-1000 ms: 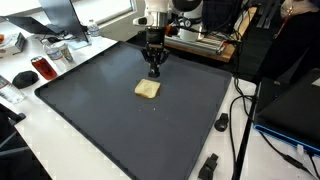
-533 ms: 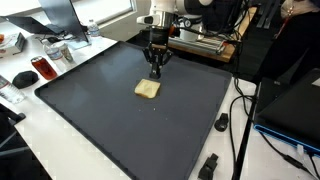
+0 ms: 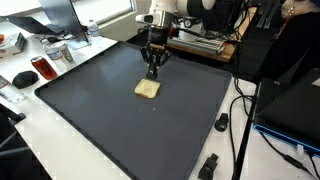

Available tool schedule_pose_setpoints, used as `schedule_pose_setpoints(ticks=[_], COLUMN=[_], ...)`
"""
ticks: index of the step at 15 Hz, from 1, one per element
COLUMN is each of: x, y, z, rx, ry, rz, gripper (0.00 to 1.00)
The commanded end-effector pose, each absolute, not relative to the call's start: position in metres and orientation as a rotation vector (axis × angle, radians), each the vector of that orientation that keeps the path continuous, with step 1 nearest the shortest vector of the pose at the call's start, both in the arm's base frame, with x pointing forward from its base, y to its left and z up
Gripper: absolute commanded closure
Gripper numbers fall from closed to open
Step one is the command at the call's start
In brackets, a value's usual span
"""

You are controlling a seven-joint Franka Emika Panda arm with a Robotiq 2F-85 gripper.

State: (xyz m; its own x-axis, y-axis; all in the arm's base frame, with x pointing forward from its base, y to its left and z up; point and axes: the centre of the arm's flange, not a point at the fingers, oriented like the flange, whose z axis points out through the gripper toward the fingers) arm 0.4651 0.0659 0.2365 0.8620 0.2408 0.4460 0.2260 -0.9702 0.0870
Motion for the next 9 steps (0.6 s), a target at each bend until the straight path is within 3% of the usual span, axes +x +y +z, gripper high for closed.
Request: schedule_pose_setpoints(ticks=[1, 9], x=[0.484, 0.516], y=[0.089, 0.127], z=[0.260, 0.253], rx=[2.952, 2.847], ry=[0.378, 0.447], rz=[0.631, 0.437], gripper=[0.95, 0.95])
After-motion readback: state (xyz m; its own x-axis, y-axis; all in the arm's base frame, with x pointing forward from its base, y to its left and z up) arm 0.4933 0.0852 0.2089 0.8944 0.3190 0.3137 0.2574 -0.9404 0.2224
